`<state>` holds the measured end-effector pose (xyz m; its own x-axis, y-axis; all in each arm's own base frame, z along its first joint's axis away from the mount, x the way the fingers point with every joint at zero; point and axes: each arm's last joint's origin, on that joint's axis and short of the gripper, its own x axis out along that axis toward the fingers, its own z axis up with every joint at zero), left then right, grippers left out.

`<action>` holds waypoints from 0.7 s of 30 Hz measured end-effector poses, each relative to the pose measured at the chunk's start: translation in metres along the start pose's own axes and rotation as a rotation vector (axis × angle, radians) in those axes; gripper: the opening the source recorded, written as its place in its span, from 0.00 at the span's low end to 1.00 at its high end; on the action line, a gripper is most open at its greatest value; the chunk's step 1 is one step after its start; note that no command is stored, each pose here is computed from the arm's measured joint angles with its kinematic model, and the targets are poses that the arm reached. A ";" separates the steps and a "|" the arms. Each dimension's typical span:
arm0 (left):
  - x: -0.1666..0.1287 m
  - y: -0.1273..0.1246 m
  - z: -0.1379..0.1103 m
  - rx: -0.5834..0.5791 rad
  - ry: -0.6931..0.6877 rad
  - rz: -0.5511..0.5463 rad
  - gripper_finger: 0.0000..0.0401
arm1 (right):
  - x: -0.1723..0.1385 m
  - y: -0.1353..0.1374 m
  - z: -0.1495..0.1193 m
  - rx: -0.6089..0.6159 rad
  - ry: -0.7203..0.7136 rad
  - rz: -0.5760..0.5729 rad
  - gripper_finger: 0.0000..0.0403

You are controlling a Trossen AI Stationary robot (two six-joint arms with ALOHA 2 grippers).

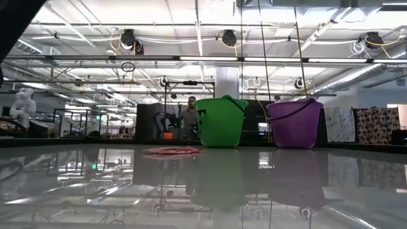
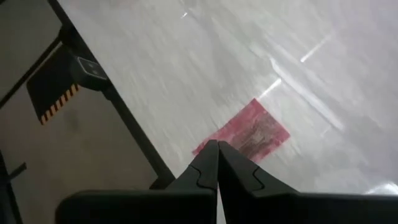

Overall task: Sort candy by brand, put in halloween buckets
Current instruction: Put the red candy into the bottom violet bucket

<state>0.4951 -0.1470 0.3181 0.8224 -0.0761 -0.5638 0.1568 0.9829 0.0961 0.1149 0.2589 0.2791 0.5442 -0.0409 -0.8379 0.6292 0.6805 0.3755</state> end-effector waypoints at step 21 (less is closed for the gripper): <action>-0.127 -0.056 -0.034 -0.094 0.589 0.103 0.00 | 0.096 0.022 0.007 -0.311 0.057 -0.272 0.26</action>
<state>0.3629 -0.1866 0.3561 0.3851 0.0997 -0.9175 0.0214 0.9929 0.1168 0.1846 0.2649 0.2098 0.3440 -0.2152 -0.9140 0.5434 0.8394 0.0068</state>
